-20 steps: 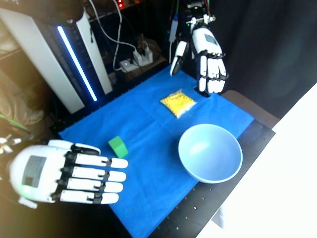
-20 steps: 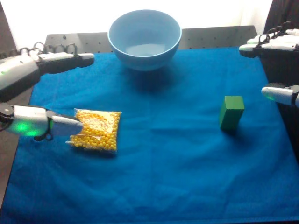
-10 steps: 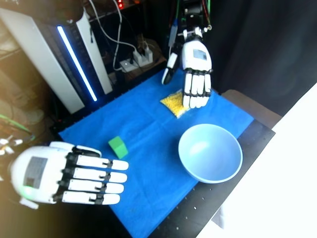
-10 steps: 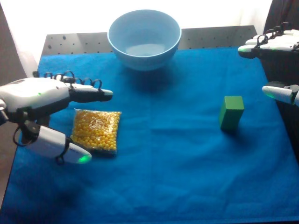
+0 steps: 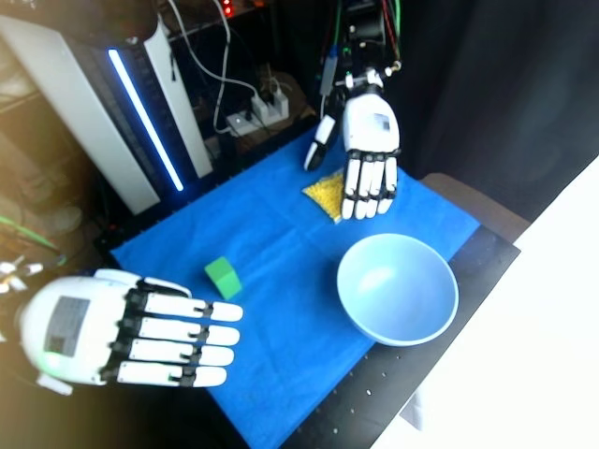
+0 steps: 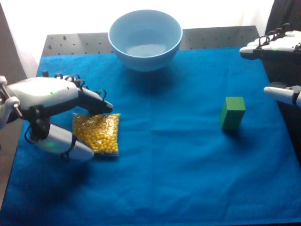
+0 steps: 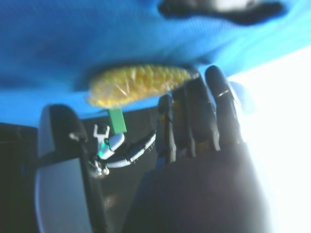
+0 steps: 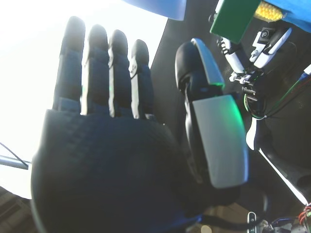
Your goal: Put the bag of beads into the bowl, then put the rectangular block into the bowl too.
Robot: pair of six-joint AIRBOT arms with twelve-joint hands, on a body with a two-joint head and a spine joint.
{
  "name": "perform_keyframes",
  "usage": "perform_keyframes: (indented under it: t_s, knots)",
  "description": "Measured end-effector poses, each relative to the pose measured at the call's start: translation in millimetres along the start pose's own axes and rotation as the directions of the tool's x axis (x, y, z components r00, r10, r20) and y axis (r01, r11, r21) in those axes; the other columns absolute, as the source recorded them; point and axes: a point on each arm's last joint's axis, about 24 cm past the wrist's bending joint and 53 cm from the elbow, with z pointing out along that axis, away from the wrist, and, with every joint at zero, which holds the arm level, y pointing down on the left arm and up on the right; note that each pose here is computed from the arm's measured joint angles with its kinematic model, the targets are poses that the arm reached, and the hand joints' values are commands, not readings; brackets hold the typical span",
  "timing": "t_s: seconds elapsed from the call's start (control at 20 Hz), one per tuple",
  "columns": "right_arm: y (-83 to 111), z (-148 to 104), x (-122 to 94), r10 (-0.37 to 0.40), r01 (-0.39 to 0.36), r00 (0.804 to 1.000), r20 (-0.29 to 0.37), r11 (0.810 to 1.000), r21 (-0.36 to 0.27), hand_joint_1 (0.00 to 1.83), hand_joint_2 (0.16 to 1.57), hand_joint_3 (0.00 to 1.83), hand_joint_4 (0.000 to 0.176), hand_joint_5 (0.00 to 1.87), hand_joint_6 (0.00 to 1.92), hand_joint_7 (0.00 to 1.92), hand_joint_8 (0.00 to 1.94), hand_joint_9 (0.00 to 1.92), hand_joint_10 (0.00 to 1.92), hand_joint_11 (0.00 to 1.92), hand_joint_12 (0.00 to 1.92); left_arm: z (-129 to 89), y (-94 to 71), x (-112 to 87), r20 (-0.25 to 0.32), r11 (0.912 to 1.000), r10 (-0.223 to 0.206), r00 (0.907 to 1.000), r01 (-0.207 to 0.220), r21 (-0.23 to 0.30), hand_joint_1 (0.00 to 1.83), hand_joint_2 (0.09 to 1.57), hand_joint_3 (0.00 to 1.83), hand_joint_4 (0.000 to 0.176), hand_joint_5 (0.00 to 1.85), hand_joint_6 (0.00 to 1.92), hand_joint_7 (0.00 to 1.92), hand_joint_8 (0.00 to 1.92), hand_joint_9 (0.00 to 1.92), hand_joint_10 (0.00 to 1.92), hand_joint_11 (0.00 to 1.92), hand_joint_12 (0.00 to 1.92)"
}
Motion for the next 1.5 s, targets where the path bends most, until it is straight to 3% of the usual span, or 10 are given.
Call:
perform_keyframes:
  t_s: [0.2, 0.25, 0.35, 0.7, 0.8, 0.95, 1.05, 1.15, 1.2, 1.5]
  knots:
    - [-0.1, 0.0, 0.0, 0.000, 0.000, 1.000, 0.000, 1.000, 0.000, 0.81, 1.34, 0.00, 0.000, 0.39, 0.00, 0.36, 0.00, 0.31, 0.00, 0.01, 0.63, 0.0, 1.9, -3.2, 0.008, 1.0000, 0.003, 1.0000, -0.003, -0.002, 1.11, 1.03, 0.00, 0.000, 0.89, 0.01, 1.06, 0.04, 0.89, 0.19, 0.09, 1.50]
    - [-0.1, 0.1, 0.1, 0.001, -0.001, 1.000, 0.000, 1.000, 0.001, 0.81, 1.34, 0.00, 0.000, 0.39, 0.00, 0.36, 0.00, 0.30, 0.00, 0.00, 0.65, -0.1, 3.0, -3.8, 0.009, 1.0000, 0.005, 1.0000, -0.005, -0.004, 1.24, 1.07, 0.00, 0.000, 0.97, 0.63, 1.12, 0.73, 0.90, 0.38, 0.14, 1.56]
    - [-0.3, 0.7, 1.9, 0.006, -0.006, 1.000, 0.001, 1.000, 0.000, 0.84, 1.34, 0.00, 0.000, 0.40, 0.00, 0.37, 0.00, 0.32, 0.00, 0.00, 0.70, 2.7, 2.7, -4.0, 0.015, 1.0000, 0.003, 0.9999, -0.003, -0.005, 1.25, 1.14, 0.00, 0.000, 0.89, 0.88, 0.98, 1.22, 0.67, 1.11, 0.12, 1.76]
    - [-0.5, 1.1, 3.5, 0.010, -0.010, 1.000, -0.001, 1.000, 0.001, 0.81, 1.35, 0.00, 0.000, 0.39, 0.00, 0.36, 0.00, 0.32, 0.00, 0.00, 0.71, 5.1, 1.9, -10.0, 0.022, 0.9999, 0.006, 0.9997, -0.006, -0.015, 1.24, 1.15, 0.00, 0.000, 0.99, 0.78, 0.86, 1.39, 0.49, 1.57, 0.13, 1.92]
    - [-0.4, 1.1, 3.4, 0.010, -0.010, 1.000, 0.000, 1.000, 0.001, 0.81, 1.34, 0.00, 0.000, 0.40, 0.00, 0.37, 0.00, 0.32, 0.00, 0.00, 0.71, 2.9, -7.1, -32.6, 0.062, 0.9988, 0.049, 0.9969, -0.049, 0.000, 1.27, 1.11, 0.00, 0.000, 1.08, 0.63, 0.95, 1.29, 0.64, 1.65, 0.44, 1.92]
    - [-0.9, 1.2, 4.0, 0.010, -0.010, 1.000, -0.002, 1.000, 0.003, 0.83, 1.33, 0.00, 0.000, 0.42, 0.00, 0.40, 0.00, 0.35, 0.00, 0.05, 0.68, 1.4, -34.8, -92.4, 0.198, 0.9926, 0.091, 0.9759, -0.105, 0.060, 1.29, 1.07, 0.00, 0.000, 1.08, 0.62, 1.09, 1.07, 1.04, 1.35, 0.95, 1.75]
    - [-1.3, 1.5, 4.7, 0.011, -0.011, 1.000, -0.003, 1.000, 0.003, 0.85, 1.32, 0.00, 0.000, 0.43, 0.00, 0.41, 0.00, 0.37, 0.00, 0.08, 0.66, 4.9, -55.9, -130.9, 0.285, 0.9845, 0.113, 0.9519, -0.146, 0.097, 1.28, 1.09, 0.00, 0.000, 1.06, 0.60, 1.03, 1.19, 0.98, 1.49, 0.85, 1.89]
    - [-2.1, 2.1, 4.9, 0.010, -0.010, 1.000, -0.002, 1.000, 0.003, 0.86, 1.34, 0.00, 0.000, 0.42, 0.00, 0.41, 0.00, 0.35, 0.00, 0.06, 0.64, 12.8, -66.8, -155.2, 0.334, 0.9801, 0.127, 0.9338, -0.170, 0.102, 1.27, 1.06, 0.00, 0.000, 1.03, 0.77, 1.16, 0.85, 1.01, 1.00, 0.78, 1.52]
    - [-3.5, 2.4, 4.1, 0.008, -0.008, 1.000, 0.000, 1.000, 0.004, 0.87, 1.34, 0.00, 0.000, 0.42, 0.00, 0.40, 0.00, 0.35, 0.00, 0.06, 0.64, 19.4, -71.1, -166.7, 0.354, 0.9785, 0.135, 0.9255, -0.181, 0.100, 1.27, 1.06, 0.00, 0.000, 1.06, 0.72, 1.16, 0.86, 1.03, 0.99, 0.79, 1.56]
    - [-8.1, 5.4, 6.7, 0.005, -0.005, 1.000, 0.000, 1.000, 0.005, 0.81, 1.33, 0.00, 0.005, 0.44, 0.00, 0.41, 0.00, 0.37, 0.00, 0.12, 0.60, 70.9, -65.5, -210.7, 0.401, 0.9923, 0.089, 0.9117, -0.116, 0.043, 1.25, 1.05, 0.00, 0.001, 1.05, 0.83, 1.18, 0.71, 1.09, 0.68, 0.82, 1.36]
